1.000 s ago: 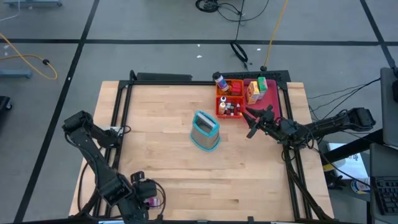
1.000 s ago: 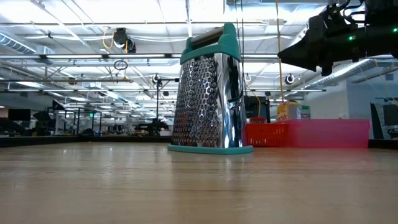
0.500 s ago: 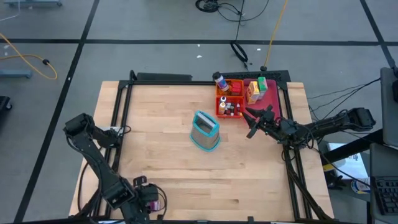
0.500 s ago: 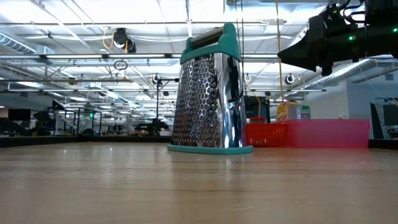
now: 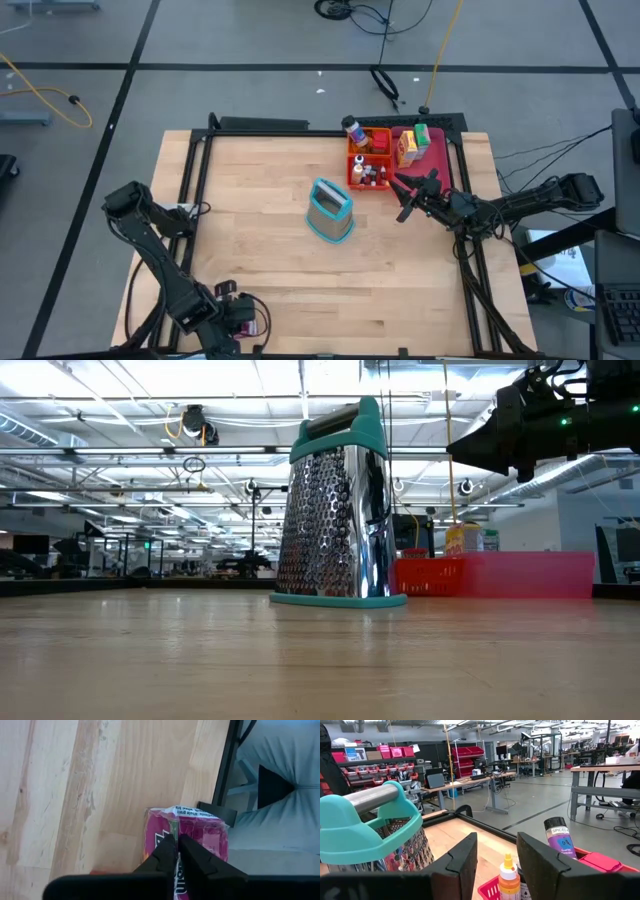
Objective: Pick & Place Kitchen Items
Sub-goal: Put the purple cereal box into the red bin
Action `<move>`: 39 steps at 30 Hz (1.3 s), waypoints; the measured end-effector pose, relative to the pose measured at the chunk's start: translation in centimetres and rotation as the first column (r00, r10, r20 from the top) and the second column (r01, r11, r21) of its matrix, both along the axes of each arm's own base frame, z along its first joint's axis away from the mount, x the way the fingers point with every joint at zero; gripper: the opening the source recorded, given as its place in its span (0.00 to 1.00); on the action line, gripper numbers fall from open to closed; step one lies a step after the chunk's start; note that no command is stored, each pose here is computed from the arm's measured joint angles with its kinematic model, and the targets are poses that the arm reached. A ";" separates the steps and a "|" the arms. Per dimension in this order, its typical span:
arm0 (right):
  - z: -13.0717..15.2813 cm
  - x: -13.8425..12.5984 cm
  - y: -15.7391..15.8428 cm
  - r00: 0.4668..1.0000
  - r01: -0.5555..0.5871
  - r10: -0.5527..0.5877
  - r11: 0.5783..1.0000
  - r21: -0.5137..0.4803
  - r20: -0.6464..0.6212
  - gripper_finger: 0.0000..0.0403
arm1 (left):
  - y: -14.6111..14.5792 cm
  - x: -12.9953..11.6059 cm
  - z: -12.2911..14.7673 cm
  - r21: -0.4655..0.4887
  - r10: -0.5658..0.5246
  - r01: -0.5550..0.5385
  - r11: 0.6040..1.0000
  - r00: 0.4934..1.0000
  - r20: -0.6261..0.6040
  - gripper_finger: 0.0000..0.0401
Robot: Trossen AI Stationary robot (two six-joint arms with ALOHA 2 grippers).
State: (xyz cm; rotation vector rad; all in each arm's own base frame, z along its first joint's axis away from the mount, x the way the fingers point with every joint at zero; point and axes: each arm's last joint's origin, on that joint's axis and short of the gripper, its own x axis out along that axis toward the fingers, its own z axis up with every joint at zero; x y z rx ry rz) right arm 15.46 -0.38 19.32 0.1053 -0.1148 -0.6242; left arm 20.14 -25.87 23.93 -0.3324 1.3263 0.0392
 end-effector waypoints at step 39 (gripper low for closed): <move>1.7 2.5 4.0 0.625 -0.780 0.777 0.625 -0.028 -0.075 0.32 | 11.3 13.8 10.1 -0.182 0.147 -0.071 0.981 0.881 0.450 0.00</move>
